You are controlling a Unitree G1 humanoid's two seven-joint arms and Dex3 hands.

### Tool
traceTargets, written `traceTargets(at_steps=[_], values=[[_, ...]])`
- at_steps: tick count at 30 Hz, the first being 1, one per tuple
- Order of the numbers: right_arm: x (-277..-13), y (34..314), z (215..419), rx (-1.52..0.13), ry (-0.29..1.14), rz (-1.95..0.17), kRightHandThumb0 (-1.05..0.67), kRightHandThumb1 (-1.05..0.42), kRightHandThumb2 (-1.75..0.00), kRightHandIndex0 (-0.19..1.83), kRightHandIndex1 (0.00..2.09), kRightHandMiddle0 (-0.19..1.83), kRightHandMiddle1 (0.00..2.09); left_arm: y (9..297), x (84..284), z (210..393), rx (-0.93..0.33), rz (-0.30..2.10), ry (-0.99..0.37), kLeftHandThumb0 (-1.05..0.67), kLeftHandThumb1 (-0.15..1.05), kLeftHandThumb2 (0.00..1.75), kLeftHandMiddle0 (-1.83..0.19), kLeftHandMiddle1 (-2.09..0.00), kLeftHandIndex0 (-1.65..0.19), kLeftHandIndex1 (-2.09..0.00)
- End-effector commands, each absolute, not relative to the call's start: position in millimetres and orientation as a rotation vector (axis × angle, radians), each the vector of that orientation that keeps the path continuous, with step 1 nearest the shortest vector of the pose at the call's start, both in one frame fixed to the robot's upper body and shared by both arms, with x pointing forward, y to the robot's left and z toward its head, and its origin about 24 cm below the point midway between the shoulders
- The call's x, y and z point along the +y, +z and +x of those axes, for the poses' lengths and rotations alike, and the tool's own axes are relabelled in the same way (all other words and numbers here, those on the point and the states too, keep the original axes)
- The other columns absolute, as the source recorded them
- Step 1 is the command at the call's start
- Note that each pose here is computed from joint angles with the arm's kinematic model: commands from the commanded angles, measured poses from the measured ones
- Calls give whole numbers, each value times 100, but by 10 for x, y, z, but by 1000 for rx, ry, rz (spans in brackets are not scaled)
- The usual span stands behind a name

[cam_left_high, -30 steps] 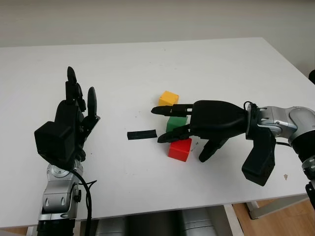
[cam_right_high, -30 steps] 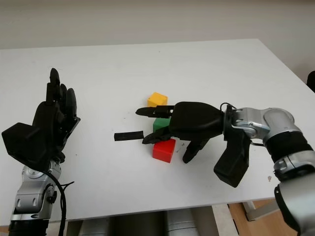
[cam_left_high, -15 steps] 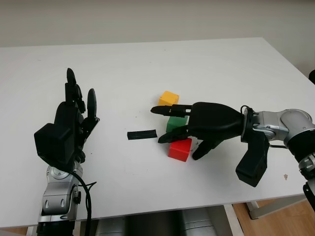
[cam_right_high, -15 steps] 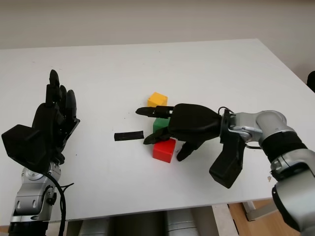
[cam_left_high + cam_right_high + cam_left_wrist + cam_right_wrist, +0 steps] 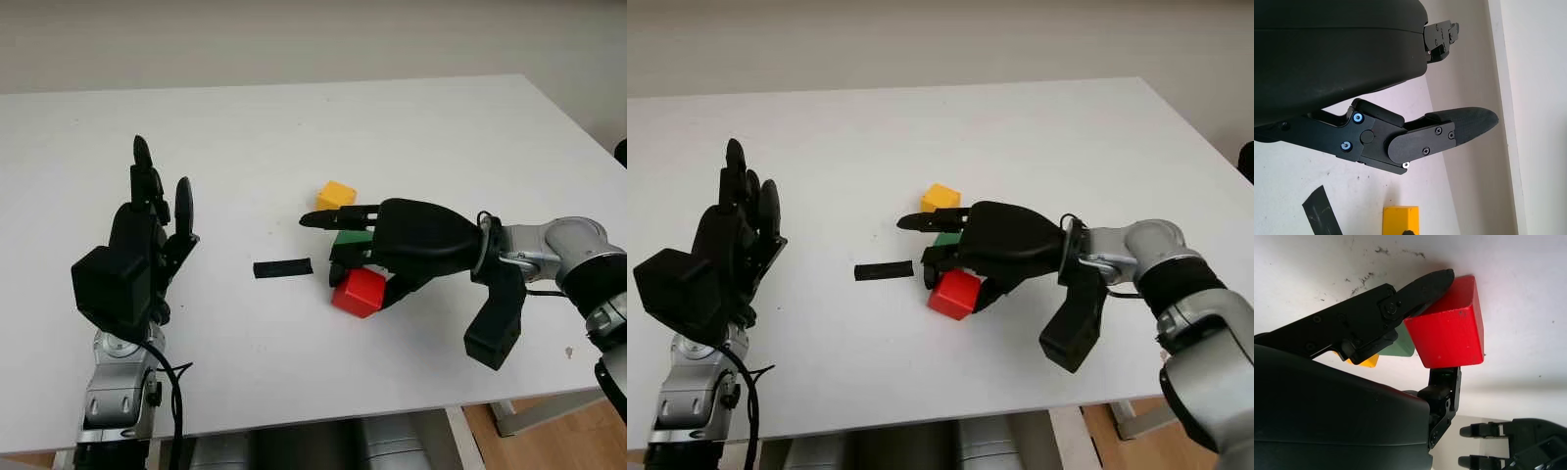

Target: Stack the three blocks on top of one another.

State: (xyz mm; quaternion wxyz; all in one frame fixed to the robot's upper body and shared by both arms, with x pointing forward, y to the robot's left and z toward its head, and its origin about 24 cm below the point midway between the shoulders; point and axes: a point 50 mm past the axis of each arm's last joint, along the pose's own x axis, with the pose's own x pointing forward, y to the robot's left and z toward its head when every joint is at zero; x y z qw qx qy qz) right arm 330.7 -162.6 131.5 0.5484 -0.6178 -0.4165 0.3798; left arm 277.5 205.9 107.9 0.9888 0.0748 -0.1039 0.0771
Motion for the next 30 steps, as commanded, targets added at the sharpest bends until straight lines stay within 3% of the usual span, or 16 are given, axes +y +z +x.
traceTargets(at_steps=[1,11,20,30], values=[[-1584,1433,3344,-1005,872,-1428,-45,-92,-5,28,7,48,132,1117,2046,2777,-232,155,154,-74,105,66,19,0,19,0],[-1493,1602,3416,-881,846,-1220,-46,-93,-6,30,7,48,131,1103,2025,2772,-229,160,160,-73,105,66,19,0,19,0],[-1210,1999,3609,-797,858,-1108,-44,-91,-5,27,5,49,134,1101,1988,2775,-237,160,167,-73,105,67,19,0,19,0],[-944,1969,3741,-639,924,-1007,-46,-93,-6,22,3,47,138,1100,1989,2762,-232,171,184,-75,105,65,19,0,19,0]])
